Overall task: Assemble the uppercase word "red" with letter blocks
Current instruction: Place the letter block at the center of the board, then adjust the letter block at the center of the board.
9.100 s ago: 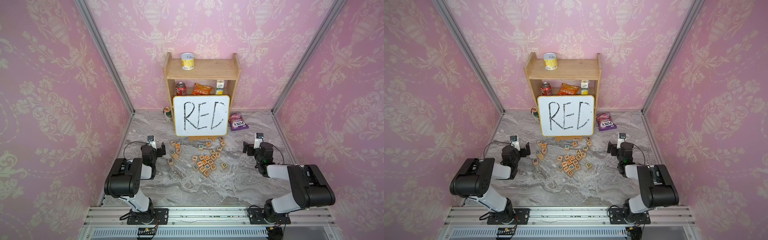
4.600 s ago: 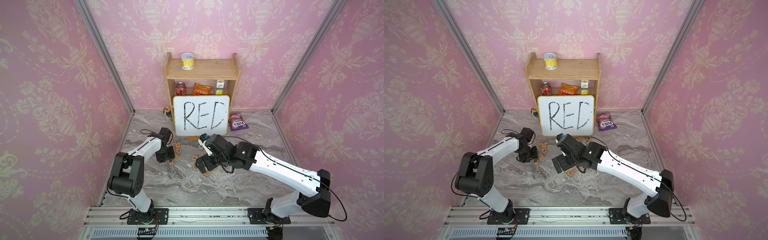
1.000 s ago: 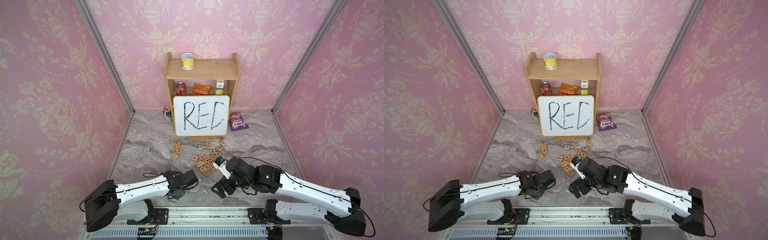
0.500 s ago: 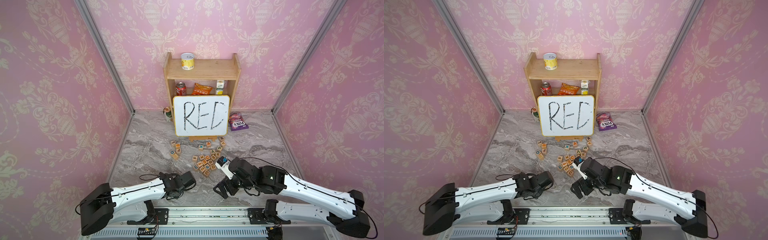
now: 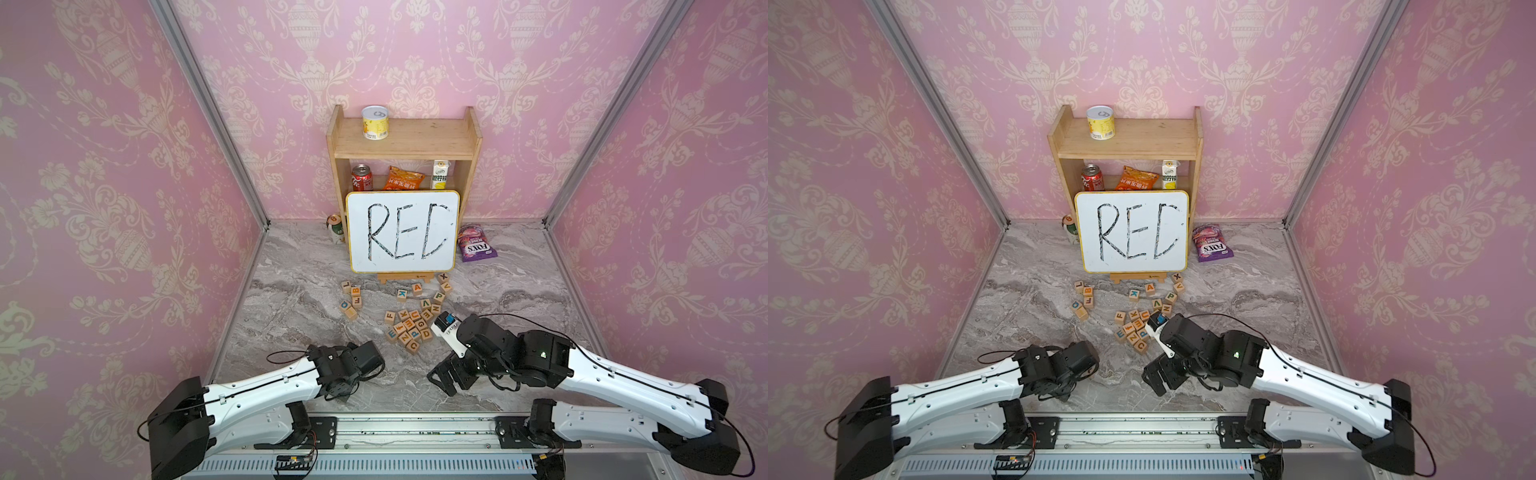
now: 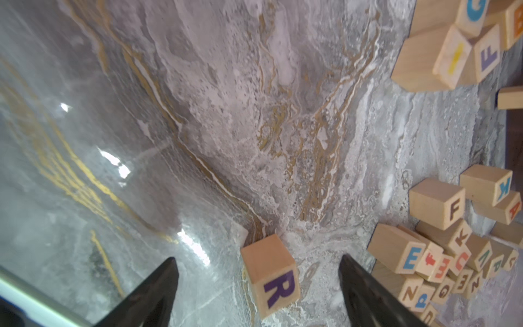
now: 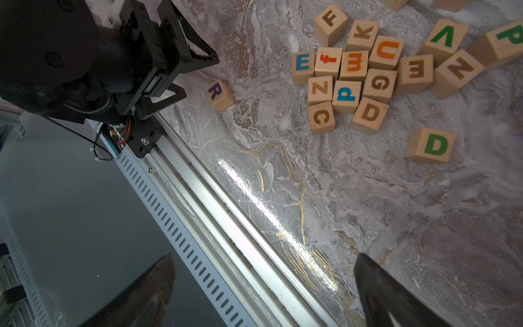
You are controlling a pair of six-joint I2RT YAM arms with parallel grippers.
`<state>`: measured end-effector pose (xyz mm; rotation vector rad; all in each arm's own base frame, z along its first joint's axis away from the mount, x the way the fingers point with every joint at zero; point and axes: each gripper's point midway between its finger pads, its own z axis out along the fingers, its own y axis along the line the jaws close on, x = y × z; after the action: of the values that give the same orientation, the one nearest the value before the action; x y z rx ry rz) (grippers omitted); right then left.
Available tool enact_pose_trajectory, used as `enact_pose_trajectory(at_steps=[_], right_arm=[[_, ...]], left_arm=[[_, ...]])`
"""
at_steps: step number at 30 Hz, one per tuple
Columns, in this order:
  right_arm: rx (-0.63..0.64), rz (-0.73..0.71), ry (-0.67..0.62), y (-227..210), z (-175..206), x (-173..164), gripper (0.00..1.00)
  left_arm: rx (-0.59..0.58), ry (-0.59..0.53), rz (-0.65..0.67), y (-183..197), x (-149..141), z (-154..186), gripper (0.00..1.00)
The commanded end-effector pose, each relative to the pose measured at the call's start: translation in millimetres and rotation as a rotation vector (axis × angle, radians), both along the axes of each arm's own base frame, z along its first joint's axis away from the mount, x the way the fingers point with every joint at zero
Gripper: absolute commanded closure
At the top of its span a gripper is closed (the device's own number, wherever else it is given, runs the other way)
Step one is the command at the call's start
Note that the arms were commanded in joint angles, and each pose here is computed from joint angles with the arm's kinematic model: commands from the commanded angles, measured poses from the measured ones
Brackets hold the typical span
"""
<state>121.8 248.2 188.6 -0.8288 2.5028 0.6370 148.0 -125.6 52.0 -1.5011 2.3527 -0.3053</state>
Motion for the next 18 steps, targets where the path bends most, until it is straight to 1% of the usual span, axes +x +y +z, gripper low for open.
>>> enact_pose_trajectory(at_steps=[1, 7, 12, 14, 16, 18], right_arm=[[0.003, 0.015, -0.040, 4.2, 12.2, 4.2, 0.00], [-0.008, 0.029, -0.059, 7.3, 15.5, 7.5, 0.00], [-0.024, 0.046, -0.065, 9.1, 14.1, 8.4, 0.00], [-0.027, 0.049, -0.068, 9.5, 14.7, 8.9, 0.00], [-0.030, 0.052, -0.071, 9.6, 14.8, 9.2, 0.00], [-0.032, 0.053, -0.074, 9.2, 15.0, 9.4, 0.00]], left_arm=[[-0.002, 0.081, 0.131, 20.9, -15.8, 0.0, 0.08], [0.052, 0.160, -0.079, 31.6, -24.1, -0.3, 0.07], [0.024, 0.163, -0.265, 22.0, -20.2, -1.8, 0.08], [0.049, 0.165, -0.359, 20.1, -18.5, 1.8, 0.08], [0.111, 0.169, -0.454, 22.6, -15.7, 10.2, 0.08], [0.145, 0.139, -0.567, 16.4, -6.9, 19.8, 0.09]])
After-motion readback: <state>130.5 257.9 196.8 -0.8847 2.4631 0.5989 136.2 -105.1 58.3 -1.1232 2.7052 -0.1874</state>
